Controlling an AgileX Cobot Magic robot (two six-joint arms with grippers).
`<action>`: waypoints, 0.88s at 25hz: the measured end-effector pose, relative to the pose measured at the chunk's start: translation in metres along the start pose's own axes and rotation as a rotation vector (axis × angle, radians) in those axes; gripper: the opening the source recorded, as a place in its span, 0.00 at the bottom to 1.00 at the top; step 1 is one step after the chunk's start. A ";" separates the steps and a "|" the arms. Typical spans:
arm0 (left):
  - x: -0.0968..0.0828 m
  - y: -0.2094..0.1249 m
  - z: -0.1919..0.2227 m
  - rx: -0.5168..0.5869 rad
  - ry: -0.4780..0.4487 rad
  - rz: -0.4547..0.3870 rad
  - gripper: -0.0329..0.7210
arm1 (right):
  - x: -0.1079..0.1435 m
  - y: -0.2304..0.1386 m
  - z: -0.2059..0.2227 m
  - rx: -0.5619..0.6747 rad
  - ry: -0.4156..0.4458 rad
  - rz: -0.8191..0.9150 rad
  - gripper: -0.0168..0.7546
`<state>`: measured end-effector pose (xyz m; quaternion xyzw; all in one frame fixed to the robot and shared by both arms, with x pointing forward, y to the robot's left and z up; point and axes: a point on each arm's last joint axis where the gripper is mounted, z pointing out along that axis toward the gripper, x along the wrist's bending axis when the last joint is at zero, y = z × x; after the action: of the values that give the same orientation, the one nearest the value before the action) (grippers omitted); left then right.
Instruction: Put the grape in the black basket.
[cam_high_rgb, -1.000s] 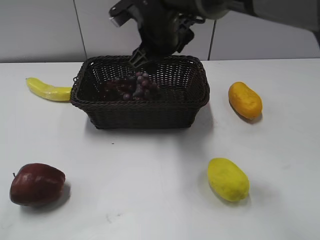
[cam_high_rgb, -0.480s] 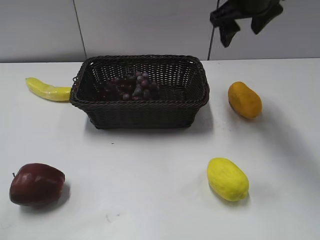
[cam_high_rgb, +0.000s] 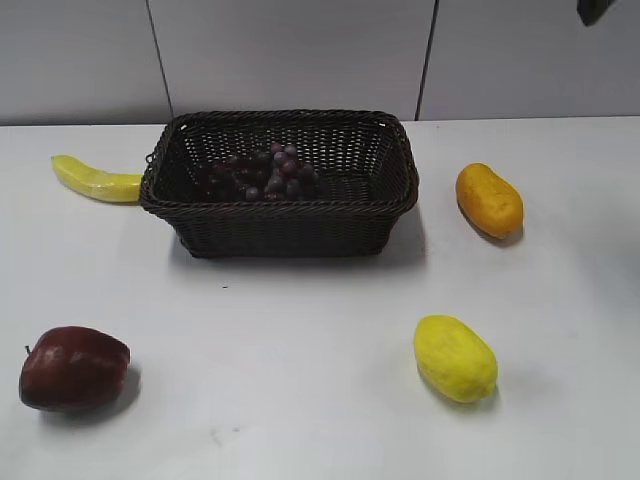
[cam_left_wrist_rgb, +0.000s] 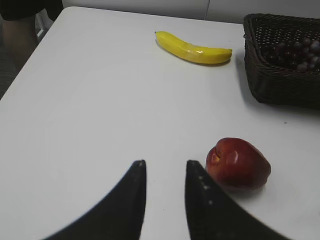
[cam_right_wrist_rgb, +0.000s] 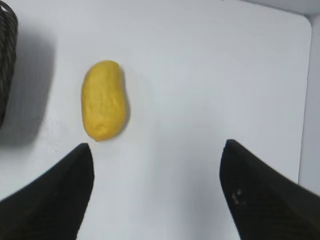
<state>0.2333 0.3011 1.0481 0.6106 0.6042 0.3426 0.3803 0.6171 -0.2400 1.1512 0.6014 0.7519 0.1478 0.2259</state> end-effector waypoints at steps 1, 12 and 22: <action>0.000 0.000 0.000 0.000 0.000 0.000 0.36 | -0.005 -0.009 0.002 0.028 0.011 0.016 0.79; 0.000 0.000 0.000 0.000 0.000 0.000 0.36 | -0.004 -0.145 -0.010 0.004 0.062 0.087 0.79; 0.000 0.000 0.000 0.000 0.000 0.000 0.36 | 0.016 -0.265 -0.021 -0.017 0.097 0.120 0.79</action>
<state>0.2333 0.3011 1.0481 0.6106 0.6042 0.3426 0.3803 0.3811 -0.2851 1.0354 0.6356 0.7234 0.1963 0.1848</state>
